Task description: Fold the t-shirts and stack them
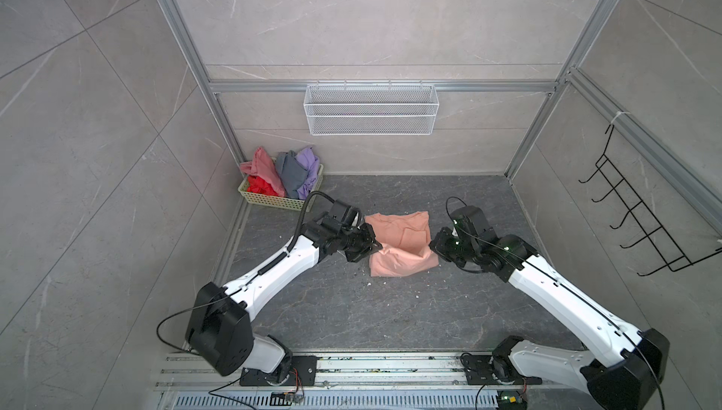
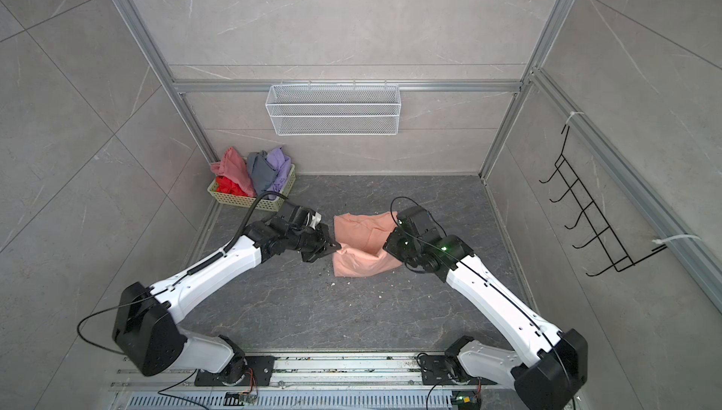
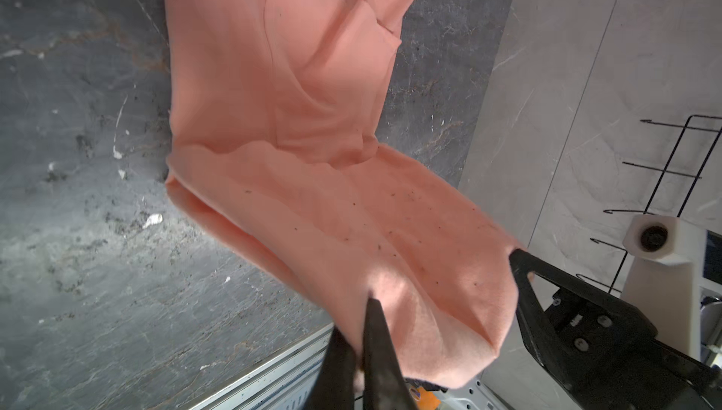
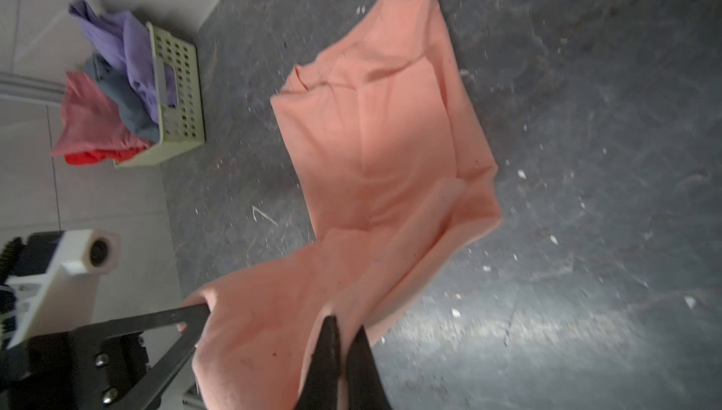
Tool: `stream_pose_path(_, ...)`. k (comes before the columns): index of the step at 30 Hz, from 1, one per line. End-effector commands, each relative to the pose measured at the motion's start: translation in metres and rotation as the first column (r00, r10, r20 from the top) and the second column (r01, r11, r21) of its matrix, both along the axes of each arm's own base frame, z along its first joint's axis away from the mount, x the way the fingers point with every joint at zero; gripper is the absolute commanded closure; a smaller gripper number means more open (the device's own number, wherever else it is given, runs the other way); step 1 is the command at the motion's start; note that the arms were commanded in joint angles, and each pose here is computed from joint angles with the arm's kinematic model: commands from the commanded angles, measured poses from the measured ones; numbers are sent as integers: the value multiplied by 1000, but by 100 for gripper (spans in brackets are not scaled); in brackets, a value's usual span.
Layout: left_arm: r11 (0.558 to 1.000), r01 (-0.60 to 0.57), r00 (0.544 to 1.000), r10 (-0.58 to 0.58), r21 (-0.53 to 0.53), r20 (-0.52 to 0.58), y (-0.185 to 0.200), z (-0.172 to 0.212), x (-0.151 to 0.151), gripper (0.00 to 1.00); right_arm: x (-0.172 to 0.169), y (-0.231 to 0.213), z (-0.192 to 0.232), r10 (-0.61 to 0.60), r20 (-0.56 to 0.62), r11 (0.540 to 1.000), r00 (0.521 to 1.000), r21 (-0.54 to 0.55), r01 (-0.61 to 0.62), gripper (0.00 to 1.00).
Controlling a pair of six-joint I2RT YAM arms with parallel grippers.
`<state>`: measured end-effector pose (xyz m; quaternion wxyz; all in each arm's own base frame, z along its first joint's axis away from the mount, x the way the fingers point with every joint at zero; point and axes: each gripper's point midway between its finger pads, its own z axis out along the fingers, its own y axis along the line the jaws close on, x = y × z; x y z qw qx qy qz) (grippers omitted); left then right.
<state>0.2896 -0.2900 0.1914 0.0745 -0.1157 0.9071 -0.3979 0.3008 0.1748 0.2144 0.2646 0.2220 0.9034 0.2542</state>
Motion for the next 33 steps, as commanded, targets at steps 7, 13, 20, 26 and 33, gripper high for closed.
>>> stream_pose_path(7,990,44,998,-49,-131,-30,-2,-32,109,100,121,-4,-75,-108,-64,992,992,63,112,99)
stream_pose_path(13,984,4,996,-20,-180,-84,-3,-67,165,100,176,-10,-106,-200,-68,971,977,119,207,97)
stream_pose_path(20,960,-13,997,-10,-278,-81,-7,-75,213,81,210,-23,-115,-285,-54,946,957,147,290,94)
stream_pose_path(26,945,-24,1000,20,-325,-15,-3,-64,244,53,215,-47,-99,-365,24,924,931,130,359,69)
stream_pose_path(33,971,-35,989,68,-237,131,23,-30,231,19,178,-62,-71,-352,126,936,928,34,351,56)
